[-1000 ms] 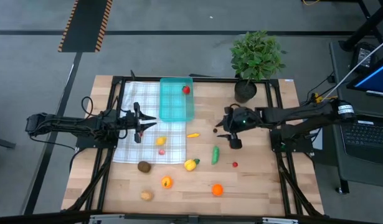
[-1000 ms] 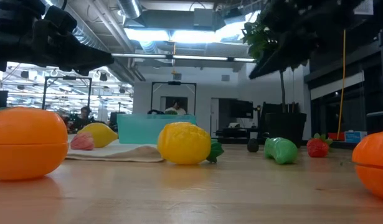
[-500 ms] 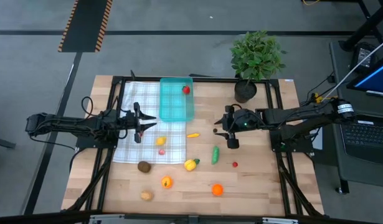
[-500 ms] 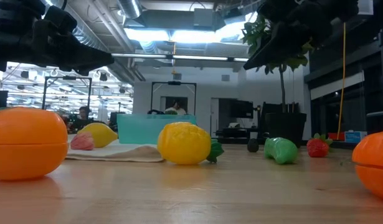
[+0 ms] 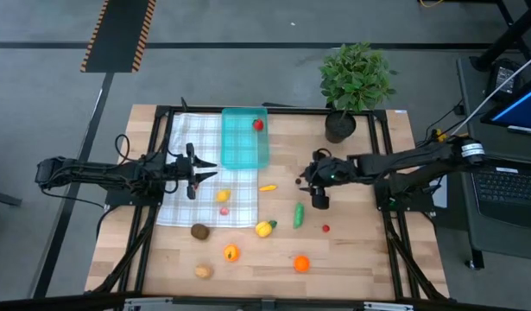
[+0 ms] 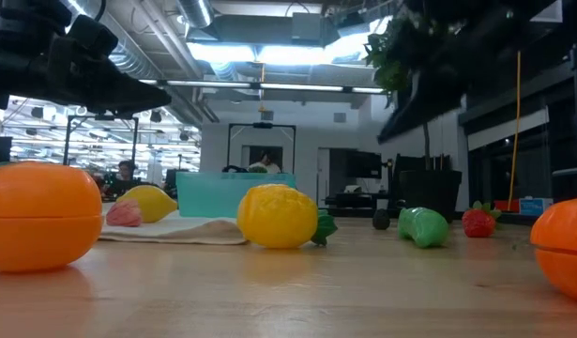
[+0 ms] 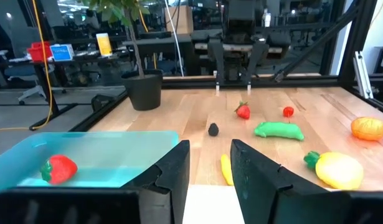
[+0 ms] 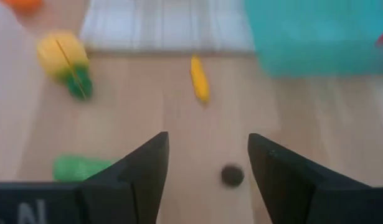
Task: Pick and placing Produce into tupperware
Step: Put the blackberry into the blue bin
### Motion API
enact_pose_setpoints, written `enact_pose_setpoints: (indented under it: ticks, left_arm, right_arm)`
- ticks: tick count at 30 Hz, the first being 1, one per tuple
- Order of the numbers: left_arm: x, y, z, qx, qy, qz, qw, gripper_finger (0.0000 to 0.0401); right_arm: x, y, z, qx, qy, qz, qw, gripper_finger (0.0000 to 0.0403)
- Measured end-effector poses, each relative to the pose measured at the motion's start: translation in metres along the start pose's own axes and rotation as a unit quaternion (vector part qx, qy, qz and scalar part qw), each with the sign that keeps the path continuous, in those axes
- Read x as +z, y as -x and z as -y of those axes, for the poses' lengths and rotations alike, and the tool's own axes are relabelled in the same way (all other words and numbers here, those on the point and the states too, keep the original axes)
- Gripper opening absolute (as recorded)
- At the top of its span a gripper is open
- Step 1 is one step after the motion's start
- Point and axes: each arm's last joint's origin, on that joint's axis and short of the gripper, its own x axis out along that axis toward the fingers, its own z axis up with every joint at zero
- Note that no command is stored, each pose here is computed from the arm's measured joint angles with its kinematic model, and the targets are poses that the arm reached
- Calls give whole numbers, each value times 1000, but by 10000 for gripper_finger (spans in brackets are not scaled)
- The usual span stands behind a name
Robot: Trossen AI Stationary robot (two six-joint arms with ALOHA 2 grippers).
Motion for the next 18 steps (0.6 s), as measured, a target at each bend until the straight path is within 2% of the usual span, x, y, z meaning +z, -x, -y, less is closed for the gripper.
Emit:
enact_pose_setpoints:
  ticks: [9, 18]
  left_arm:
    - [0, 0, 0, 0, 0, 0, 1000, 99]
    - [0, 0, 0, 0, 0, 0, 1000, 114]
  right_arm:
    - [-12, -30, -1, -26, -8, -41, 999, 221]
    - [-25, -53, 10, -54, -38, -86, 994, 221]
